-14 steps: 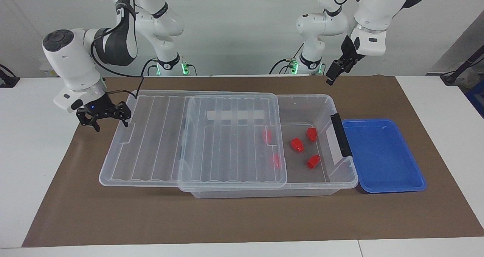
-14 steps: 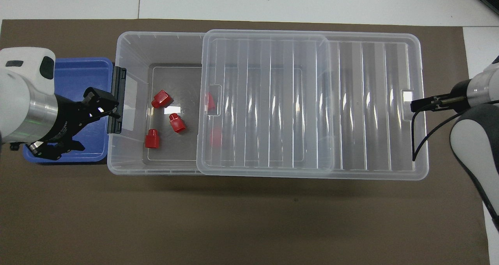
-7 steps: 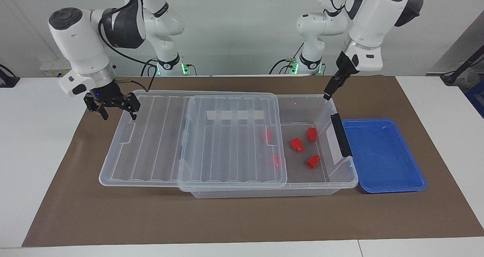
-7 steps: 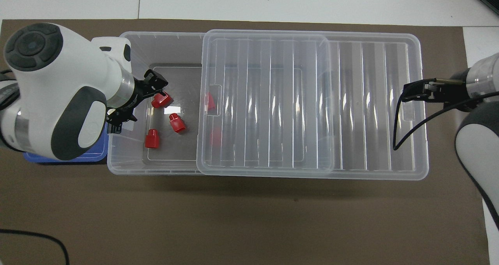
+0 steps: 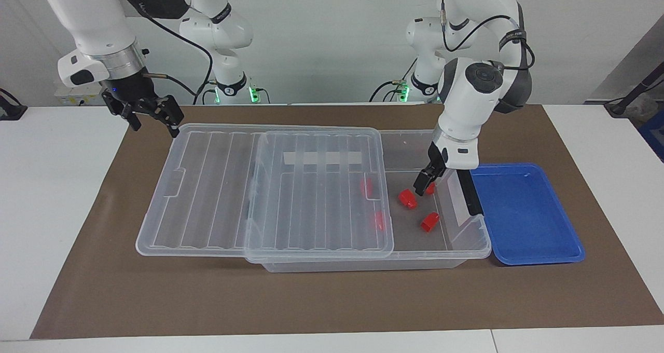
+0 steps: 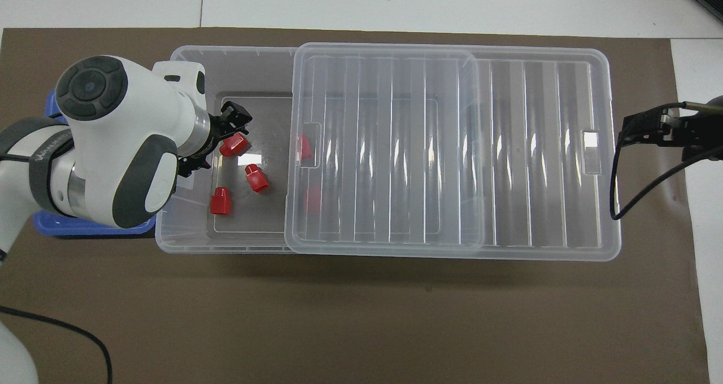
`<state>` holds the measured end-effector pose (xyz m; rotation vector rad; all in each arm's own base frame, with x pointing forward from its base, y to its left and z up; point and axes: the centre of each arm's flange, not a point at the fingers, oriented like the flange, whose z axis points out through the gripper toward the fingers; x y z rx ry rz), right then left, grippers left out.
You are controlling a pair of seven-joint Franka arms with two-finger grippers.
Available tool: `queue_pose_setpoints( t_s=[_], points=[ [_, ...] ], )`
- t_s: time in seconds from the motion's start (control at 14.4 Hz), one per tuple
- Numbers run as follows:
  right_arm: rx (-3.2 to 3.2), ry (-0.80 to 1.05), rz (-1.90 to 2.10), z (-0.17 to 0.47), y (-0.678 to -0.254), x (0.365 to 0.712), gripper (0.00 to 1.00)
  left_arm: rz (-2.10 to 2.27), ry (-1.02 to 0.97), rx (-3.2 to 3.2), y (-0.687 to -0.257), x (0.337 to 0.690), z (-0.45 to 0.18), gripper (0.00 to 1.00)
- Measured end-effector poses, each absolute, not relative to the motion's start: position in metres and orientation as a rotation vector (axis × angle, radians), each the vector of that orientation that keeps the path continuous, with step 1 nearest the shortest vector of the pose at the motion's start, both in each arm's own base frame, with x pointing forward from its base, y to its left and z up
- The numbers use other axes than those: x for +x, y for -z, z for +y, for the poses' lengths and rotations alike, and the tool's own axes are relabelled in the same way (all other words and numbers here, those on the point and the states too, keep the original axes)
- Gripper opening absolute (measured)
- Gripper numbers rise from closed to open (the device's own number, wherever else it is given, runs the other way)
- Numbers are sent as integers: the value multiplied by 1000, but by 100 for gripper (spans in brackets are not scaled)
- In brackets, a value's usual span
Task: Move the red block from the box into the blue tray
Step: 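Reach the left gripper into the opened box toward a red block, then grasp a red block with the left gripper and lift it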
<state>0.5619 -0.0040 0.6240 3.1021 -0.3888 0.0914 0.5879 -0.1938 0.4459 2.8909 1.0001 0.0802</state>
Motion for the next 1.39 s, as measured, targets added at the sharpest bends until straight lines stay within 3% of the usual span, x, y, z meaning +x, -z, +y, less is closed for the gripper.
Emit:
queue_pose_setpoints(
  t_s=[0.35, 0.69, 1.18, 1.32, 1.39],
  points=[
    [3101, -72, -396, -6, -622, 562, 100, 957, -64, 2914, -383, 576, -193, 100],
    [3101, -70, -401, -8, -621, 562, 100, 738, -69, 3072, -317, 558, -235, 100],
    [3100, -70, -404, -9, -621, 562, 100, 665, -65, 3094, -306, 555, -234, 100],
    [3100, -70, -405, -10, -621, 562, 100, 655, -62, 3097, -305, 554, -233, 95],
    [3100, -70, -405, -10, -621, 562, 100, 650, -62, 3099, -305, 555, -232, 86]
  ],
)
